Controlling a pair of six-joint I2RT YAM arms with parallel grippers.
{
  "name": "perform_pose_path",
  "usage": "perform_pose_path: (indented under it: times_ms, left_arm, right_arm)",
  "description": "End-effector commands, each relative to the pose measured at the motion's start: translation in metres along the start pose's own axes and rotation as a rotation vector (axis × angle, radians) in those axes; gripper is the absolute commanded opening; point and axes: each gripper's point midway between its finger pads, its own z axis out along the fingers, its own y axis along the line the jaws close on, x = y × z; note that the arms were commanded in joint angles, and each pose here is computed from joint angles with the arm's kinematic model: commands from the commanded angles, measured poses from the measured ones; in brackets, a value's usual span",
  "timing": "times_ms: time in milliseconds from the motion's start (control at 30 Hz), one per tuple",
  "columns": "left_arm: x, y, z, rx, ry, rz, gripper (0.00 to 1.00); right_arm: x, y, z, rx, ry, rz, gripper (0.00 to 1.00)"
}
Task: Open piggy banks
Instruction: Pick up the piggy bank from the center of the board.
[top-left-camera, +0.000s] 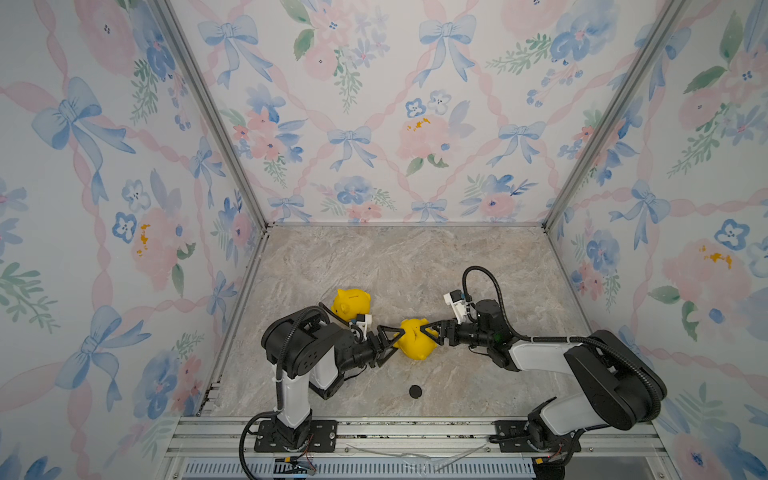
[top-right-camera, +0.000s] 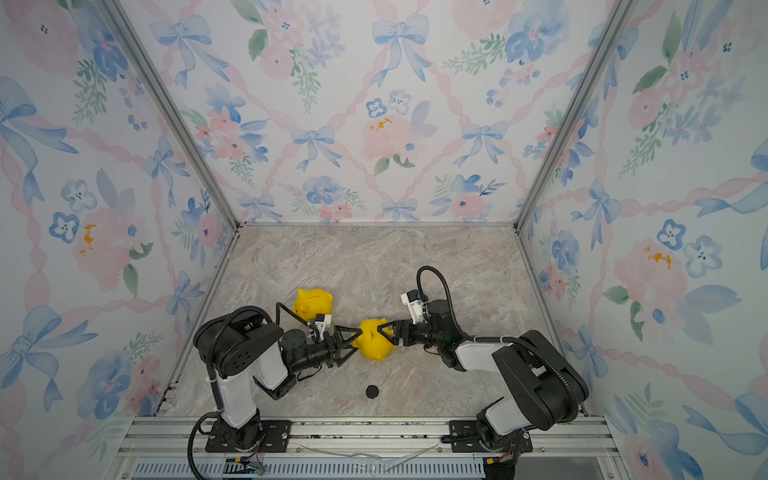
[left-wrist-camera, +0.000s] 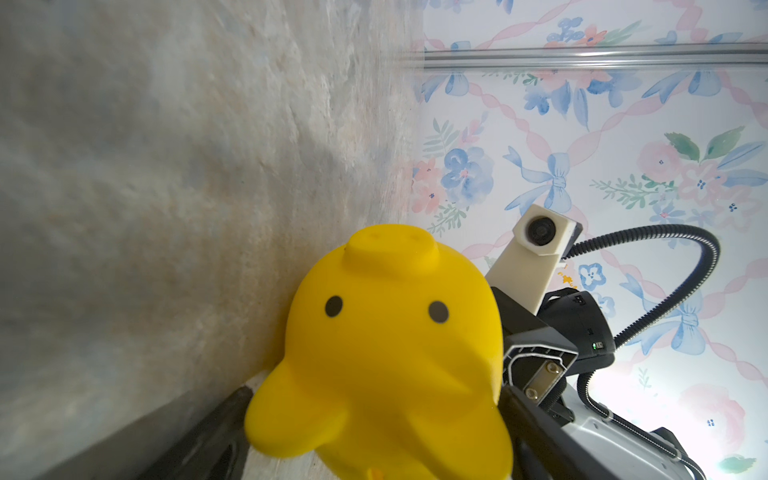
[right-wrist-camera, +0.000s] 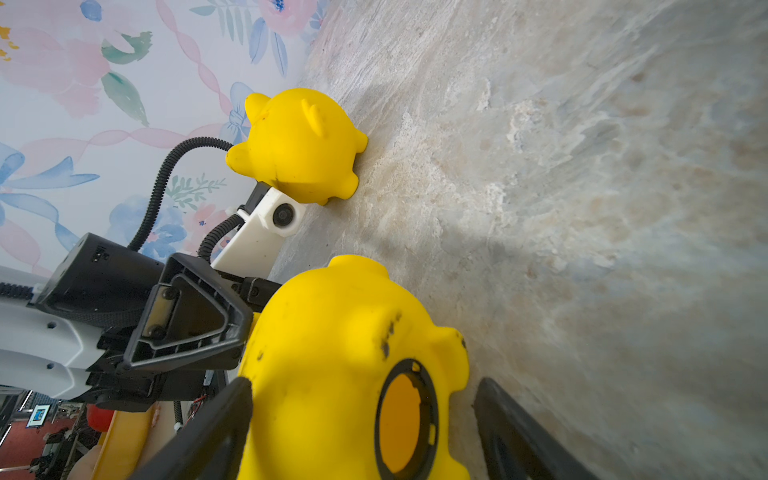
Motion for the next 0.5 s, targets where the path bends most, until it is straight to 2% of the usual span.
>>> perform_pose_path:
  times_ms: [0,467]
  left_arm:
    - [-0.003,-0.027,0.002,0.112,-0.008,0.063,0.91]
    - [-0.010,-0.042,0.001,0.151,-0.048,0.069,0.90]
  right_arm:
    - [0.058,-0.051,-0.007,0.184,0.153,0.128,0.85]
    - [0.058,-0.052,-0.007,0.180,0.156,0.130,0.85]
